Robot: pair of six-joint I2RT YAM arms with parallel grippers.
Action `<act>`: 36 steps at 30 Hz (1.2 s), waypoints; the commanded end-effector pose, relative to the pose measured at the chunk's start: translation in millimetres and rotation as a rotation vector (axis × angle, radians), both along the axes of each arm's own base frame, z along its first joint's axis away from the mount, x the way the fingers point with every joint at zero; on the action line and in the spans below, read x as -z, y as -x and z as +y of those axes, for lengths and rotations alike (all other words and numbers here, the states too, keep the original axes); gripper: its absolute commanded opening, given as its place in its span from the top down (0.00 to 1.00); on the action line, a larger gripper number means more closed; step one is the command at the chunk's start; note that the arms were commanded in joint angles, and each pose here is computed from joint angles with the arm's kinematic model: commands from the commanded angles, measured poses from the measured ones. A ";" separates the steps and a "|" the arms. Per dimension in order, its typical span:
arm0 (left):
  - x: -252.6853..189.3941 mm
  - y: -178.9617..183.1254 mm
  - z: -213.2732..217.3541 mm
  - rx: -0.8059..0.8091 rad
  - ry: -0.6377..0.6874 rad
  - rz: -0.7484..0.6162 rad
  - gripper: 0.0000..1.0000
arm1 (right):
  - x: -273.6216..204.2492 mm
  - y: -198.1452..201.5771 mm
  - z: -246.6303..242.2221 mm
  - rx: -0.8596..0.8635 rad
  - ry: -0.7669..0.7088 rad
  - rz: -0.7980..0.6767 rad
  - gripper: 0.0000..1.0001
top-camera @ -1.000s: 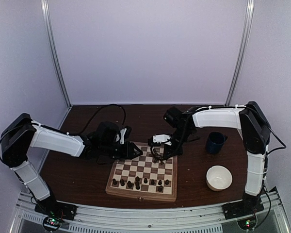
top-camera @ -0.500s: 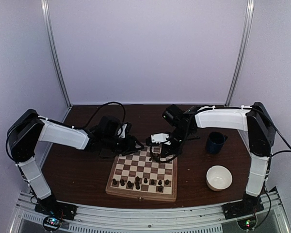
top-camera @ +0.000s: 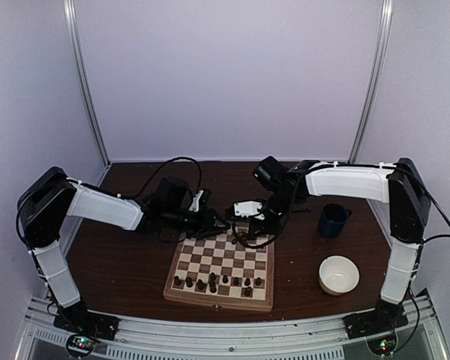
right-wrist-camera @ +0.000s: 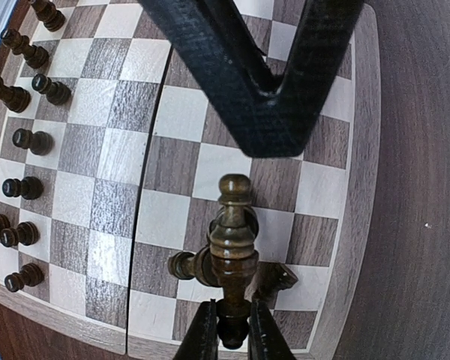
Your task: Set up the chess pieces on the board
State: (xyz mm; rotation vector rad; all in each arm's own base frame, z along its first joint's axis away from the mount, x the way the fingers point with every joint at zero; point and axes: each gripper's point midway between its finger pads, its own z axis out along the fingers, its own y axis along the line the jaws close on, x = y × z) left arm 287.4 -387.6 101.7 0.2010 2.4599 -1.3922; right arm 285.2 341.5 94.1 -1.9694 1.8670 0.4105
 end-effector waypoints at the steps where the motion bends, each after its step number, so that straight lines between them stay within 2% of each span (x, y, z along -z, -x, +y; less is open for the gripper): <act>1: -19.6 1.3 -13.6 0.053 0.110 -0.027 0.62 | -14.9 -6.6 10.1 0.011 -0.038 -0.023 0.90; 11: -12.0 1.2 -17.1 0.042 0.121 0.026 0.63 | -18.6 -8.9 11.9 0.028 -0.048 -0.021 0.90; 17: -13.2 1.7 -19.9 0.046 0.152 0.041 0.72 | -19.0 -9.7 12.4 0.035 -0.051 -0.020 0.90; 36: -14.2 3.1 -27.8 0.056 0.210 0.073 0.92 | -16.6 -10.2 13.5 0.047 -0.052 -0.010 0.90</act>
